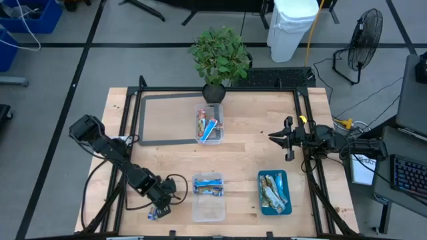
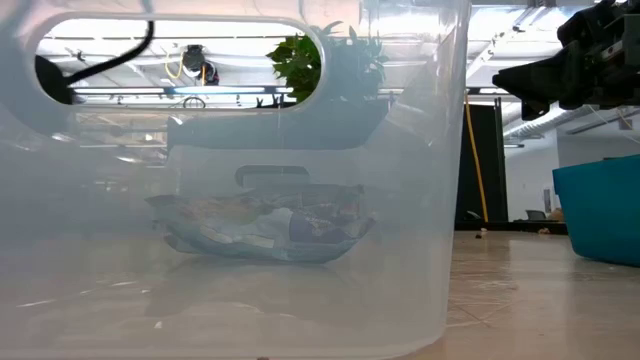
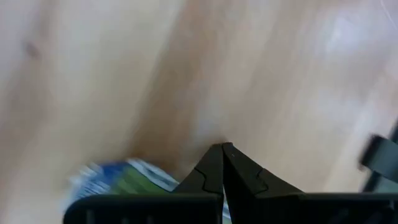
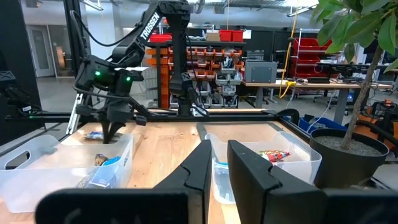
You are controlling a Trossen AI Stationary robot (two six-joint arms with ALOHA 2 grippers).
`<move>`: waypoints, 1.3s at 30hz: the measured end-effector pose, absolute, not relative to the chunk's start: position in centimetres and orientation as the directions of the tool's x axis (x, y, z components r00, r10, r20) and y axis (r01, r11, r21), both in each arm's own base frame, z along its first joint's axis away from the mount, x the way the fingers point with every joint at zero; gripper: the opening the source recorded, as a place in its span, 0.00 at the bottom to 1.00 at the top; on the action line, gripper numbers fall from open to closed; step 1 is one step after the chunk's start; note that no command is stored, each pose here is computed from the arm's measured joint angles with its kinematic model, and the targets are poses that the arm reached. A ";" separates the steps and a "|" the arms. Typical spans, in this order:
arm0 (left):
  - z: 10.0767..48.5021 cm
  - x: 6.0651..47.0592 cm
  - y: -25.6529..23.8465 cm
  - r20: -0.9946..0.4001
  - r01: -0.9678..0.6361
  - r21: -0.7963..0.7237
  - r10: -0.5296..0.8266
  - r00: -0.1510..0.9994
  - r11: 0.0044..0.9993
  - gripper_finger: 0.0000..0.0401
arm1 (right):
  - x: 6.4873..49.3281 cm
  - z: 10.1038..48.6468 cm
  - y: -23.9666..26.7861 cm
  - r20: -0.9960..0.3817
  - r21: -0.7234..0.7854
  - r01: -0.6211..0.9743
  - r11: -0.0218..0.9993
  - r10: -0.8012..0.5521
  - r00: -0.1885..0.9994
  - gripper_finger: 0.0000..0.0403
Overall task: Pick and place Granola Bars by type
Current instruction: Put the blue granola bar into the bottom transparent bin
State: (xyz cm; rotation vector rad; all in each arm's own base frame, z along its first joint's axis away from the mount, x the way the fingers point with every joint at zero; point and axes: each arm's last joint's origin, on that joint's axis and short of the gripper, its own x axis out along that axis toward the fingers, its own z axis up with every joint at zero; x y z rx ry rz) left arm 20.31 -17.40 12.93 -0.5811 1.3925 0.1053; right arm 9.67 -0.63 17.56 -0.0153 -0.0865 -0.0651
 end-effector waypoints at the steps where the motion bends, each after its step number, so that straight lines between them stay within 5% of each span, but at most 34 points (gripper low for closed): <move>1: 12.9 20.5 -17.0 -0.948 -0.396 -0.309 -0.249 0.197 0.864 0.01 | 9.7 17.6 -0.6 0.087 -0.012 0.065 0.998 -0.064 0.994 0.11; 11: 16.8 20.5 -16.3 -0.890 -0.343 -0.417 -0.301 0.341 0.842 0.01 | 9.7 17.6 -0.6 0.087 -0.012 0.066 0.998 -0.064 0.994 0.11; 22: 16.9 17.3 -18.3 -0.902 -0.515 -0.431 -0.351 0.250 0.741 0.00 | 9.7 17.6 -0.6 0.087 -0.012 0.065 0.998 -0.064 0.994 0.11; 39: 16.0 15.8 -20.4 -0.900 -0.631 -0.435 -0.338 0.276 0.642 0.00 | 9.7 17.6 -0.6 0.087 -0.012 0.065 0.998 -0.064 0.994 0.11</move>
